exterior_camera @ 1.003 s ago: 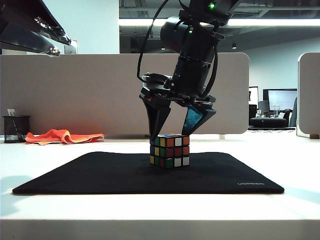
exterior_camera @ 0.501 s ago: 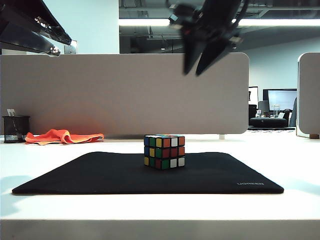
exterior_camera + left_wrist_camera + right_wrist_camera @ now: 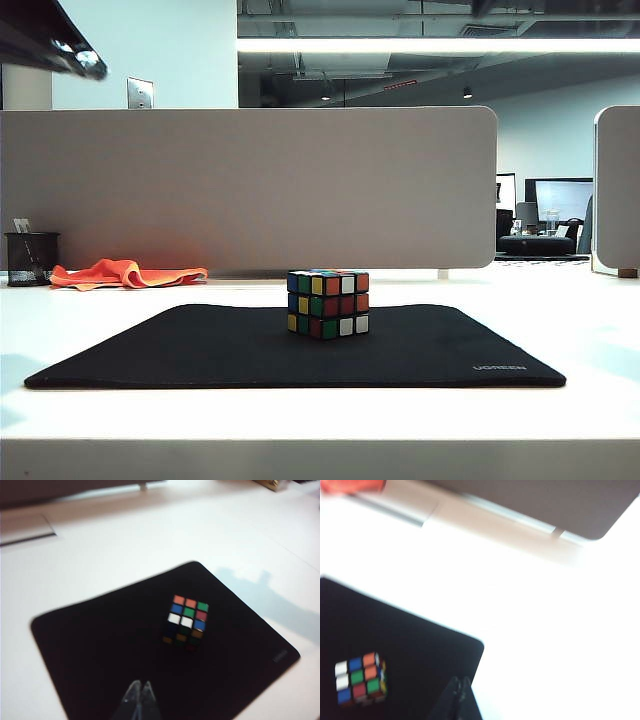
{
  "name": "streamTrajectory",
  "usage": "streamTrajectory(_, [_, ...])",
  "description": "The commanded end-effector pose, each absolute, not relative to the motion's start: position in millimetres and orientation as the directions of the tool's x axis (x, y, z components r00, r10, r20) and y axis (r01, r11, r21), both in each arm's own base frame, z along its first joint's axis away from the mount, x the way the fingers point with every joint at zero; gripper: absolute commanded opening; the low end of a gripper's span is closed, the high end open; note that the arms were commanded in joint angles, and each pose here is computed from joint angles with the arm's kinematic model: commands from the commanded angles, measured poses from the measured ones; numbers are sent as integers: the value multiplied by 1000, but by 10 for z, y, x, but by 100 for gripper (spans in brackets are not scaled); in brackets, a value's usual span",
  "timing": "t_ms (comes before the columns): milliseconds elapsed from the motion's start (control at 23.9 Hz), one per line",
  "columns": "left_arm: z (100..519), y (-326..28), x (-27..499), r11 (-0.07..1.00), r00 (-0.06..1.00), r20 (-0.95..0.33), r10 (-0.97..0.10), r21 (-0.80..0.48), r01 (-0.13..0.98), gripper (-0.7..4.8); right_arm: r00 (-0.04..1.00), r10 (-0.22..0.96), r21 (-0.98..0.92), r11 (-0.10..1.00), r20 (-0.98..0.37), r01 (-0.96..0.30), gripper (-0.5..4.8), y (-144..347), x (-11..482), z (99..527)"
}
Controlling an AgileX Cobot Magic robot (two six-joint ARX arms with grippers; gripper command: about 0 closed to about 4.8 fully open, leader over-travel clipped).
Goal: Pick up the cube on the right side of the mouse pad, then place it in the center of the mouse pad.
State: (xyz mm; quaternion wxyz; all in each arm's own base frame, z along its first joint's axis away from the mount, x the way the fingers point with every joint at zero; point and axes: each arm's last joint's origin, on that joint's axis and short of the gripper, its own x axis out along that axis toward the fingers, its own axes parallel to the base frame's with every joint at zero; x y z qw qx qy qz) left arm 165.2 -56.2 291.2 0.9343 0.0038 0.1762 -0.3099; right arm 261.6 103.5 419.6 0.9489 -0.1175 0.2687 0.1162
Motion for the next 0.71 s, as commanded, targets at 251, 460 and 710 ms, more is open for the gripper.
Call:
streamTrajectory(251, [3121, -426, 1287, 872, 847, -227, -481, -27, 488, -6, 922, 114, -164, 969, -371, -186, -5, 805, 2137, 4147])
streamTrajectory(460, [3171, -329, 1028, 912, 896, -184, -403, -2, 410, -6, 937, 121, -121, 978, -326, -169, -5, 637, 1730, 3753])
streamTrajectory(710, [3105, -308, 998, 929, 919, -151, -365, 10, 371, -6, 971, 112, -48, 991, -212, -124, -5, 475, 1354, 3380])
